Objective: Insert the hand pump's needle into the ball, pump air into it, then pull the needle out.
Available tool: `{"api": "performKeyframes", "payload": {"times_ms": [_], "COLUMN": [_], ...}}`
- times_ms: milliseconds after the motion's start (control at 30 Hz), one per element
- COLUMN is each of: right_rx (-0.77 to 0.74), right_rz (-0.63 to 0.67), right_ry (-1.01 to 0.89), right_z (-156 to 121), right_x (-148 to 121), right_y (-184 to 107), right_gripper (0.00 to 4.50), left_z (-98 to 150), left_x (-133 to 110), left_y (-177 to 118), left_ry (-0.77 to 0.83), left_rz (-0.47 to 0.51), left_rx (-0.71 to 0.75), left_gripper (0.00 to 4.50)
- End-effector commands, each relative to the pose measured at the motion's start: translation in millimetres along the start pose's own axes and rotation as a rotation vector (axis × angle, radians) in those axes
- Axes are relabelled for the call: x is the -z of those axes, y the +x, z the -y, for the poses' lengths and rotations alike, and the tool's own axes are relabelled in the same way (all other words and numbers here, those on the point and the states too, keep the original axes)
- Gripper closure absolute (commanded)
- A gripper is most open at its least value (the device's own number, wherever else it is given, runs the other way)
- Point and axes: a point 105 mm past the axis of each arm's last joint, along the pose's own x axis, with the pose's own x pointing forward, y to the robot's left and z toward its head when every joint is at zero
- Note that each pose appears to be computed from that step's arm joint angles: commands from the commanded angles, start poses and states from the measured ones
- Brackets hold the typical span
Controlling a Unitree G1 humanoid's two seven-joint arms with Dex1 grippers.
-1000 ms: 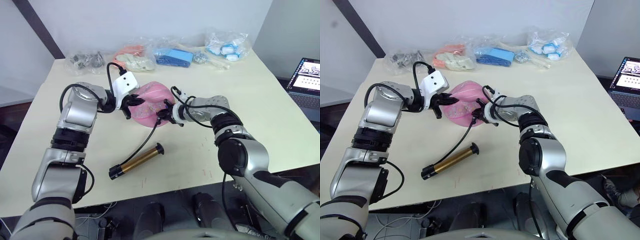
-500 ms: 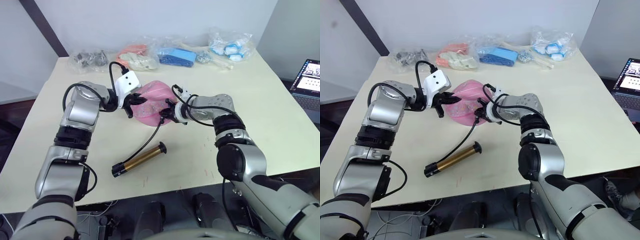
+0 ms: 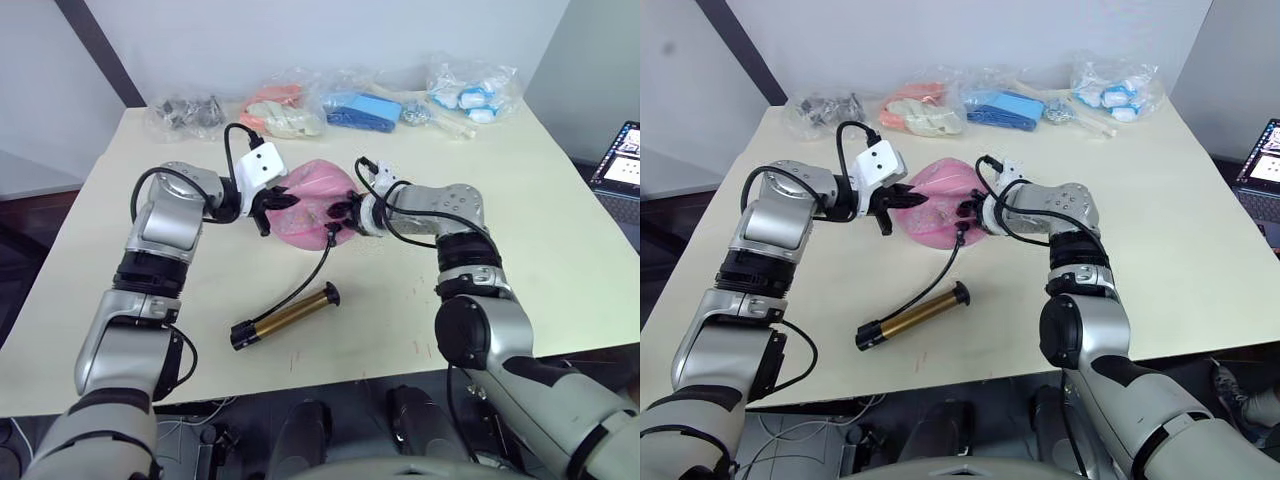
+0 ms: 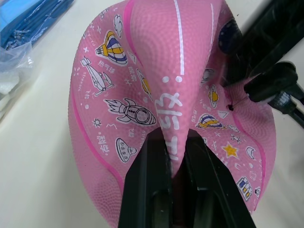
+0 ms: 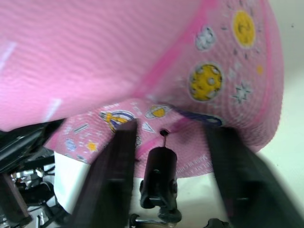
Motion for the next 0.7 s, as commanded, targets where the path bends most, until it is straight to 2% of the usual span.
{"api": "performKeyframes", "payload": {"times_ms": [33, 267, 433, 700], "right_rx": [-0.020, -0.095, -0.007, 0.056], "right_rz": [0.032, 0.017, 0.145, 0.232], "right_ry": [-0.067, -0.327, -0.628, -0.655], "right_z": [-12.2, -24.9, -23.0, -30.4], "right_x": [10.6, 46.5, 50.1, 45.7], "right_y": [-2.1, -31.3, -53.1, -50.7], "right_gripper": [0.82, 0.82, 0.82, 0.82], "left_z": [16.8, 11.4, 10.7, 9.9], "left_x": [38.1, 38.3, 35.9, 34.5], "left_y": [11.2, 10.8, 12.1, 12.3], "left_ry": [-0.071, -0.074, -0.073, -0.066], "left_rz": [-0.128, -0.132, -0.129, -0.129], "left_rx": [0.076, 0.057, 0.056, 0.055], "left_gripper": [4.50, 4.50, 4.50, 4.50]}}
